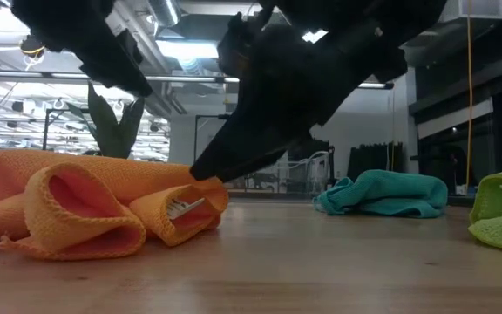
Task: Fold microfiber towels
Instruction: Fold the bottom orange microfiber towel
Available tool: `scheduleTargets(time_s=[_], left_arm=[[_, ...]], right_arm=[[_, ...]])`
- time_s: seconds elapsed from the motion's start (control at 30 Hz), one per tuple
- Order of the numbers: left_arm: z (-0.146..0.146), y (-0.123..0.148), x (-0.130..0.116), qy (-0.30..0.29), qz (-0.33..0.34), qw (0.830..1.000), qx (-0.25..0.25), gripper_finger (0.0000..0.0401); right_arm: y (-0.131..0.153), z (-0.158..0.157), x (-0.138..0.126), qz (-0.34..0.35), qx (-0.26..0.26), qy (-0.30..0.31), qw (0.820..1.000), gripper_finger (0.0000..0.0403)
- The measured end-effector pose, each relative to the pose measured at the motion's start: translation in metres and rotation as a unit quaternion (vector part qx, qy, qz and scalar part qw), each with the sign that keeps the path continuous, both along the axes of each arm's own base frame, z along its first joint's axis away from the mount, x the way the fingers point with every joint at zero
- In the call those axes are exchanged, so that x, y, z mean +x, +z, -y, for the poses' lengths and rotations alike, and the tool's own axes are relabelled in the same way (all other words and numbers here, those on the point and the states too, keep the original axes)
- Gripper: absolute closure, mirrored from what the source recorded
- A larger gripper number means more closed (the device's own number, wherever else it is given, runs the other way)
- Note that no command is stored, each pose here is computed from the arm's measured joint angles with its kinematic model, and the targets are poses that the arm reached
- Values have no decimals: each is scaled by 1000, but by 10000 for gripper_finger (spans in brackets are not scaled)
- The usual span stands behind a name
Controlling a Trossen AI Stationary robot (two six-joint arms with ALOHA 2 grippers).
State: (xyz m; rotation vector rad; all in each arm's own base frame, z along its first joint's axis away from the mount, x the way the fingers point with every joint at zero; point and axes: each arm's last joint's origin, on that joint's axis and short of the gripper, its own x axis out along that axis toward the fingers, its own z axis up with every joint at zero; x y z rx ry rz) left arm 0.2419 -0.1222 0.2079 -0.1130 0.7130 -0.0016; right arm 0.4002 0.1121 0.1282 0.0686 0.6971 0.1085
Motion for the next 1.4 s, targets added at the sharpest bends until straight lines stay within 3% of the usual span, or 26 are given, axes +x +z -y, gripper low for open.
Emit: scheduleTargets(time_s=[0.2, 0.47, 1.0, 1.4], left_arm=[[1, -7, 4, 8, -5, 1000, 12, 225], [1, -8, 5, 14, 0, 1000, 14, 225], [1, -7, 6, 22, 8, 1000, 18, 225], [1, -6, 7, 21, 12, 1000, 16, 225]], right_arm=[[-3, 2, -2, -13, -27, -27, 999, 115], [-3, -5, -4, -14, -6, -36, 999, 123], [-3, -5, -4, -17, 23, -62, 998, 253], [-13, -8, -3, -18, 20, -57, 998, 246]])
